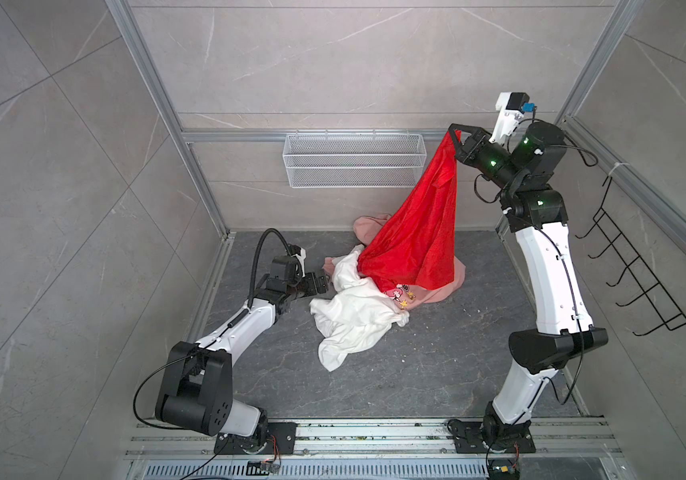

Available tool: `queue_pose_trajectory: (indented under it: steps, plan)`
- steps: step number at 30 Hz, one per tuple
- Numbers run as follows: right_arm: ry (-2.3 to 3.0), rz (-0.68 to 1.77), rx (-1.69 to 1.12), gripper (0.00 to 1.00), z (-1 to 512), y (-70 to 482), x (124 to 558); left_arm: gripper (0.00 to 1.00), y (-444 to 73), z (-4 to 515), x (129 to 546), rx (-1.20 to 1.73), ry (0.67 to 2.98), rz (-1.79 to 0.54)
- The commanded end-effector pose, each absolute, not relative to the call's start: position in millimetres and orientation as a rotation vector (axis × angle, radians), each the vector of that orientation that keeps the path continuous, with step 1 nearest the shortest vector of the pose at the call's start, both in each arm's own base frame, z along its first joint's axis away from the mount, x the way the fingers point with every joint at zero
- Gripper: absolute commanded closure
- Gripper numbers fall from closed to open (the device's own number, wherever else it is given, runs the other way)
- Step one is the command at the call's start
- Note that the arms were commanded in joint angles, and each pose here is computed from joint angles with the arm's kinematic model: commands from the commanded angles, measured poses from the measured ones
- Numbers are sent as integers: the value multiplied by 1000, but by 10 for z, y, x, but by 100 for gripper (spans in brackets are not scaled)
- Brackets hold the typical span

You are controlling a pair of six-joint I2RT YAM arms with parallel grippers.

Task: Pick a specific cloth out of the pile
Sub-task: 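Raise the red garment high with the right gripper while the left gripper reaches toward it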

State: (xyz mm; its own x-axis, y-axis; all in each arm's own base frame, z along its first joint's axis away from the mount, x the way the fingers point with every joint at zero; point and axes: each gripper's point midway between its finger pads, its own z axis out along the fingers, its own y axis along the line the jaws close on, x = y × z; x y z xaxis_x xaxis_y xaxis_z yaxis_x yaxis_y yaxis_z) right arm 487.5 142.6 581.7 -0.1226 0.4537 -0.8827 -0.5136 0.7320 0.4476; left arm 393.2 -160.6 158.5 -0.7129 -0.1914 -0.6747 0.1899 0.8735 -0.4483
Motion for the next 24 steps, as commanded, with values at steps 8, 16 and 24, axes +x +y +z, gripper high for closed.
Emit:
queue_pose_trajectory:
  steps: [8, 16, 24]
  plan:
    - [1412, 805, -91, 100, 6149, 1357, 4736, 0, -1663, 1865, 3965, 57, 2195, -661]
    - [1282, 826, -141, 100, 6640, 1328, 4313, 1, -1934, 2057, 3926, 215, 2112, -697]
    - [1166, 857, -192, 100, 7010, 1312, 3817, 3, -2515, 2450, 3754, 541, 1902, -765]
